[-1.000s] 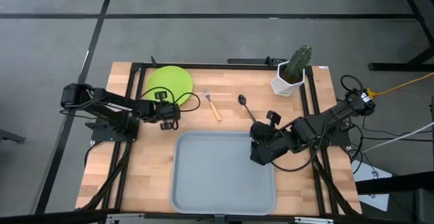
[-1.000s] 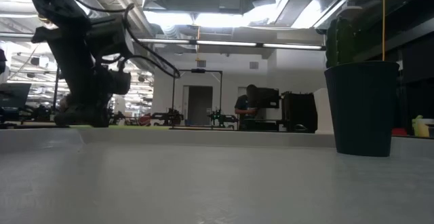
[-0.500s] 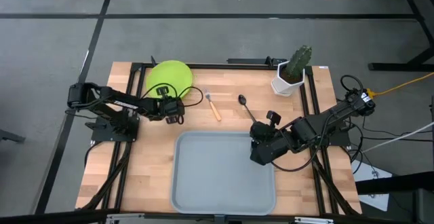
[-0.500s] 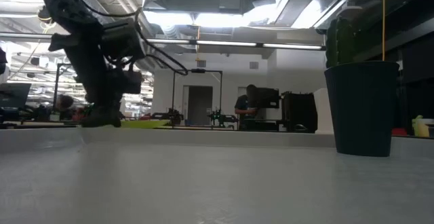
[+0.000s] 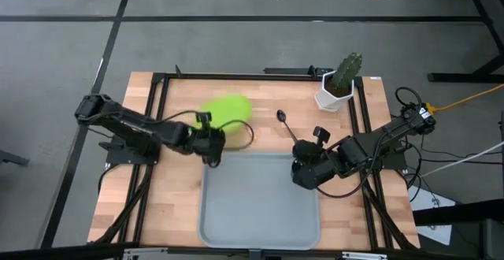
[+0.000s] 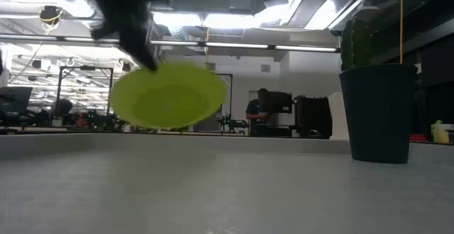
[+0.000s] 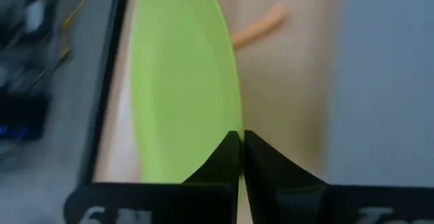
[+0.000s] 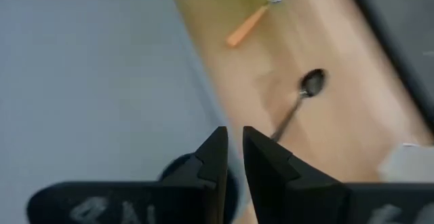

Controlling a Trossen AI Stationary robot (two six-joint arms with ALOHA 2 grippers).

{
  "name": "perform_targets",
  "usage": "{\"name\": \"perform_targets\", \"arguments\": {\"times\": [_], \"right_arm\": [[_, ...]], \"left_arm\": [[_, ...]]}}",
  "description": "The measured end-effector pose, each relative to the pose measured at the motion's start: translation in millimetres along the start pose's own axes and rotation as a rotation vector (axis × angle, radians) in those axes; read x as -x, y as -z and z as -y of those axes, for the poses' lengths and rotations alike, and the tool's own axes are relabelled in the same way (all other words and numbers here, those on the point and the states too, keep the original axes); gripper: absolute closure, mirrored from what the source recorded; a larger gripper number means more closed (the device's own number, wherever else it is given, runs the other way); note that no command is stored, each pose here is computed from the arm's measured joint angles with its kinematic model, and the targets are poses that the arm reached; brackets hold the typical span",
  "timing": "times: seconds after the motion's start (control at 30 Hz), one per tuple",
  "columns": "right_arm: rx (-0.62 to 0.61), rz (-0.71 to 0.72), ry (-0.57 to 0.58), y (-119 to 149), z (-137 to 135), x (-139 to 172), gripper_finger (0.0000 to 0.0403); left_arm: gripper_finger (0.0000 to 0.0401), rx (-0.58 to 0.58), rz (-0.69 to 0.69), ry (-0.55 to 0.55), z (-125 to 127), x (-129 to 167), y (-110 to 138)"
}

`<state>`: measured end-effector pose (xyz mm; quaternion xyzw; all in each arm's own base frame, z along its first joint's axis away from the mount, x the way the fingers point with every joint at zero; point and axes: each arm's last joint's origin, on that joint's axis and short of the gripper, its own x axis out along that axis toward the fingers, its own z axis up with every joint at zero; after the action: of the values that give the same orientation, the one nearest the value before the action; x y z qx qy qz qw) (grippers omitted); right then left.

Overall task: Pick and place plate/cup/fork/spoon on tray
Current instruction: Put the green plate on the left side of the gray tray

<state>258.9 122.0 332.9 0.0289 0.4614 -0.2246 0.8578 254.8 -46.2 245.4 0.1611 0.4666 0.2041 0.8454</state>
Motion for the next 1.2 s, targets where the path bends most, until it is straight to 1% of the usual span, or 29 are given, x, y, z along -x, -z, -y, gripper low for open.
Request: {"name": "perform_targets", "arguments": {"times": [0.07,0.17,0.23,0.3,0.4,0.53,0.63,0.77,0.87,0.93,1.03,1.1,1.2], "right_arm": [[-0.002,0.014,0.057,1,3,0,0.0350],[-0.021,0.057,0.165,3,10,1,0.0350],[-0.063,0.095,0.225,4,14,1,0.0350],[-0.110,0.134,0.260,3,16,1,0.0350],[-0.172,0.162,0.257,1,15,1,0.0350],[-0.218,0.182,0.234,-1,13,0,0.0350],[-0.221,0.184,0.231,-1,12,0,0.0350],[-0.224,0.185,0.230,-1,12,0,0.0350],[-0.228,0.187,0.227,-2,12,0,0.0350],[-0.237,0.191,0.221,-2,11,0,0.0350],[-0.249,0.200,0.210,-3,10,0,0.0350],[-0.251,0.197,0.205,-4,8,-2,0.0350],[-0.239,0.179,0.208,-3,4,-6,0.0350]], "left_arm": [[0.0399,0.006,0.068,0.056,12,20,-9],[0.0400,0.012,0.138,0.137,33,45,-13],[0.0400,0.024,0.157,0.200,50,56,-11],[0.0400,0.034,0.174,0.253,69,62,-8],[0.0400,-0.001,0.216,0.305,99,67,-5],[0.0400,-0.049,0.230,0.333,135,61,1],[0.0400,-0.027,0.245,0.358,153,58,4],[0.0400,0.011,0.294,0.409,170,59,3],[0.0401,0.031,0.325,0.441,178,60,1],[0.0401,0.021,0.315,0.446,182,58,3],[0.0393,0.002,0.286,0.490,185,56,5],[0.0383,0.019,0.272,0.517,186,56,5],[0.0370,0.048,0.261,0.527,186,56,5]]}}
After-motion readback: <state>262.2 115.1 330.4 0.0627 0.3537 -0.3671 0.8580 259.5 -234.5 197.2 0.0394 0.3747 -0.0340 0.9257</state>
